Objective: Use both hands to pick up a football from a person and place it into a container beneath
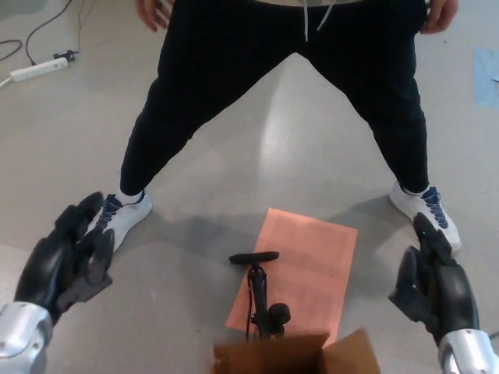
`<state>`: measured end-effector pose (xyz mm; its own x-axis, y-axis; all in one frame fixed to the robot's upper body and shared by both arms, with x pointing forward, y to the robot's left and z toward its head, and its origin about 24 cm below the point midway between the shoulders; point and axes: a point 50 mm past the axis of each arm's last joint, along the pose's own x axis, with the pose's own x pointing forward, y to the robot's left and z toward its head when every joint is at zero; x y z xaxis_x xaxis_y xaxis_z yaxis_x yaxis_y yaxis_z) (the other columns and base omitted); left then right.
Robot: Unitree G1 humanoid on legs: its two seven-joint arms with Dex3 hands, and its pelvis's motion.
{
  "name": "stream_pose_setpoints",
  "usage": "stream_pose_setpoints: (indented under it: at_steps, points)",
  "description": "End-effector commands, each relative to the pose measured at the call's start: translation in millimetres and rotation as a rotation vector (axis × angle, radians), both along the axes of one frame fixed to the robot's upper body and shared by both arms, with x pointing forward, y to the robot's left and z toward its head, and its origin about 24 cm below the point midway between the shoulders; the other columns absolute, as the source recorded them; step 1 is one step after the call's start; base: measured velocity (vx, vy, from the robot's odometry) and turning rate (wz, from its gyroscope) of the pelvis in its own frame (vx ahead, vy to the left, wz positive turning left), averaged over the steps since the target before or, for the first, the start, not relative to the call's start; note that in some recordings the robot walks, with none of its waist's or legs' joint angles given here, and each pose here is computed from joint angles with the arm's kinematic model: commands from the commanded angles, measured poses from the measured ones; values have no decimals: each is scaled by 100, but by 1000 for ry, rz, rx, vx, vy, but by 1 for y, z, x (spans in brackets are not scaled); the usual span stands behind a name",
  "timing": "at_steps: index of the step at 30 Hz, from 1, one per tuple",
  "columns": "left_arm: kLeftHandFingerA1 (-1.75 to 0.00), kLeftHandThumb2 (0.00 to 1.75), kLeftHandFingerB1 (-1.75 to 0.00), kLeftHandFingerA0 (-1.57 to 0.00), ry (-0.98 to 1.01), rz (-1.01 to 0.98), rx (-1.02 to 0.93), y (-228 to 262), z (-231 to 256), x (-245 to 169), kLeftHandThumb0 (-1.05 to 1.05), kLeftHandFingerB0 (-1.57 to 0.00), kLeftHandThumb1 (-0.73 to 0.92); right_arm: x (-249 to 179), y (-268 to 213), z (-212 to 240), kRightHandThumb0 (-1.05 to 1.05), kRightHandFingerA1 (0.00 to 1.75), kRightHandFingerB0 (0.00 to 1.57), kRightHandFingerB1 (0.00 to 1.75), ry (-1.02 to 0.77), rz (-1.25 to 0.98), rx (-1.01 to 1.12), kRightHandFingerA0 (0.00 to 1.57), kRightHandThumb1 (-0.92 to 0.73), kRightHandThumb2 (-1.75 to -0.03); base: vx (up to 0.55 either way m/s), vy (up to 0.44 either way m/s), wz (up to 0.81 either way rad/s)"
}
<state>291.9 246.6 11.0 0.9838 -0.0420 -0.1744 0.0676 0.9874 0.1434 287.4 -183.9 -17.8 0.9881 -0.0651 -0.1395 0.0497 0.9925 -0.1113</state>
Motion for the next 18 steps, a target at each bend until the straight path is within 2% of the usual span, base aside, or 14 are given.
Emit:
stream_pose_setpoints:
  at_steps: [1, 2, 3, 4, 5, 6, 9, 11, 13, 15, 17, 18]
  points:
    - [-24, 110, -24, 0, 54, 7, 19, 13, -12, -10, -89, -16, 75, 1, -11, 4, -84, 16, 0, 12, -43, -6, -42, 0, -81, -112, 0, 0, 0]
    - [-26, 68, -23, -9, 56, 13, 16, 15, -14, -13, -81, -10, 89, 1, -11, 4, -84, 18, 1, 13, -41, -6, -47, 1, -80, -111, 0, 0, 0]
    - [-26, 68, -23, -9, 56, 18, 18, 16, -17, -15, -81, -10, 89, 1, -12, 4, -84, 18, 1, 13, -39, -6, -52, 1, -80, -111, 0, 0, 0]
    - [-29, 74, -21, -9, 68, 37, -3, 21, -26, -22, -82, -10, 81, 1, -13, 3, -85, 20, 2, 12, -36, -4, -67, 3, -80, -110, 0, 0, 0]
    - [-28, 69, -22, -13, 89, 53, 5, 26, -32, -28, -81, -9, 91, 1, -14, 3, -85, 21, 2, 11, -33, -2, -76, 3, -81, -110, 0, 0, 0]
    - [-37, 108, -29, -4, 116, 77, 18, 32, -37, -33, -84, -12, 73, 2, -15, 2, -85, 22, 2, 11, -32, -2, -80, 3, -80, -110, 0, 0, 0]
    - [-29, 112, -21, -3, 165, 124, 16, 47, -44, -40, -86, -12, 80, 6, -21, 0, -84, 24, 5, 12, -8, -23, -108, 6, -80, -108, 0, 0, 0]
    - [-33, 112, -22, -4, 200, 149, 52, 58, -46, -43, -82, -9, 79, 8, -28, -5, -84, 23, 5, 12, 46, -35, -157, 6, -81, -109, 0, 0, 0]
    - [-36, 111, -24, -5, 178, 199, -2, 68, -39, -40, -81, -10, 80, 5, -35, -18, -81, 26, 5, 15, 146, -48, -213, 6, -79, -107, 0, 0, 0]
    - [-29, 111, -23, 0, 159, 202, 4, 73, -32, -34, -82, -11, 81, 3, -42, -23, -77, 35, 5, 18, 198, -68, -194, 5, -76, -106, 0, 0, 0]
    - [-34, 110, -25, 0, 151, 215, 26, 76, -27, -28, -85, -14, 79, 0, -48, -27, -79, 38, 6, 18, 230, -85, -181, 7, -76, -106, 0, 0, 0]
    - [-28, 76, -20, -8, 149, 221, 17, 76, -25, -25, -80, -8, 82, 1, -50, -27, -71, 43, 0, 24, 232, -88, -189, 3, -74, -108, 0, 0, 0]
